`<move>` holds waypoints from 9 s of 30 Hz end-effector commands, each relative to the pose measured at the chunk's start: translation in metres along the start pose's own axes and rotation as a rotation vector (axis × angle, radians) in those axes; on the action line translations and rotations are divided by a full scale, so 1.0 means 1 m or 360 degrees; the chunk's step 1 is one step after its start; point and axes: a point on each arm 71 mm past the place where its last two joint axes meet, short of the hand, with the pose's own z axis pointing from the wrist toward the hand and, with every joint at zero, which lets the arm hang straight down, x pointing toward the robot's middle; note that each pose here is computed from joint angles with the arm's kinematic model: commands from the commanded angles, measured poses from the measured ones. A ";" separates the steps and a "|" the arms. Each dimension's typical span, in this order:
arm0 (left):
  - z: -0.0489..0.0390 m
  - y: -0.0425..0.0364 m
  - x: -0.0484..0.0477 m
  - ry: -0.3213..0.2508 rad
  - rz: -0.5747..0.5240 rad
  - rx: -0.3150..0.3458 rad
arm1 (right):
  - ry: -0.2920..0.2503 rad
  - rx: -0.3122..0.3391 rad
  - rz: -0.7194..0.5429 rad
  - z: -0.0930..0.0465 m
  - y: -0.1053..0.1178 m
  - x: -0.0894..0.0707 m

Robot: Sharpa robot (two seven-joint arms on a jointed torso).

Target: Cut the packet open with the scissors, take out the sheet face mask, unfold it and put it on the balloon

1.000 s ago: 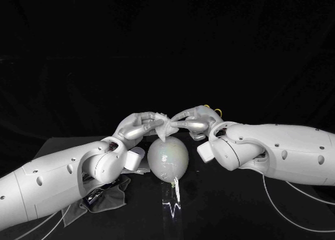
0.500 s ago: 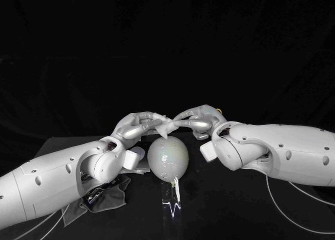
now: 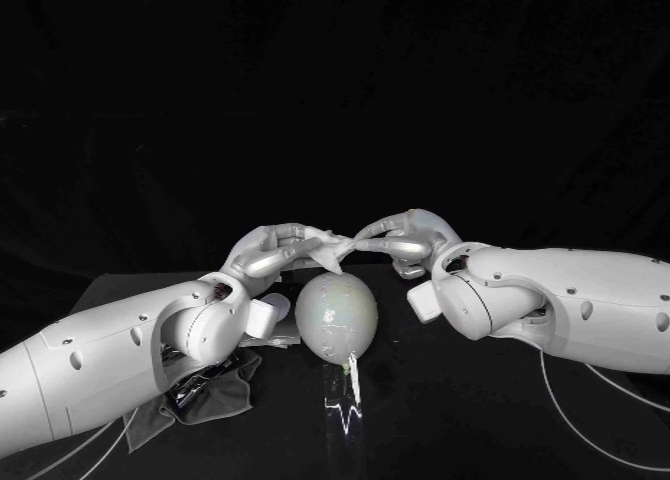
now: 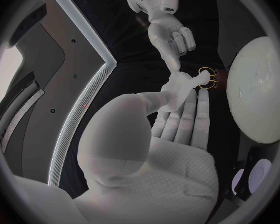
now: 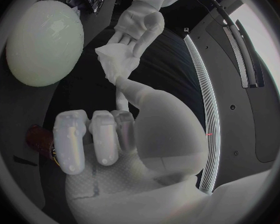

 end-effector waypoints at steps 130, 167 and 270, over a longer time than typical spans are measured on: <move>-0.0236 0.0005 0.0096 0.0595 -0.0205 -0.0193 | 0.0370 -0.0611 -0.0514 0.006 0.015 0.012; -0.0268 0.0014 0.0074 0.0634 -0.0133 -0.0213 | 0.0509 -0.0424 -0.0377 -0.001 0.005 0.009; -0.0225 0.0020 -0.0268 0.0164 0.0468 -0.0162 | 0.0471 0.0016 0.0323 -0.009 -0.012 0.001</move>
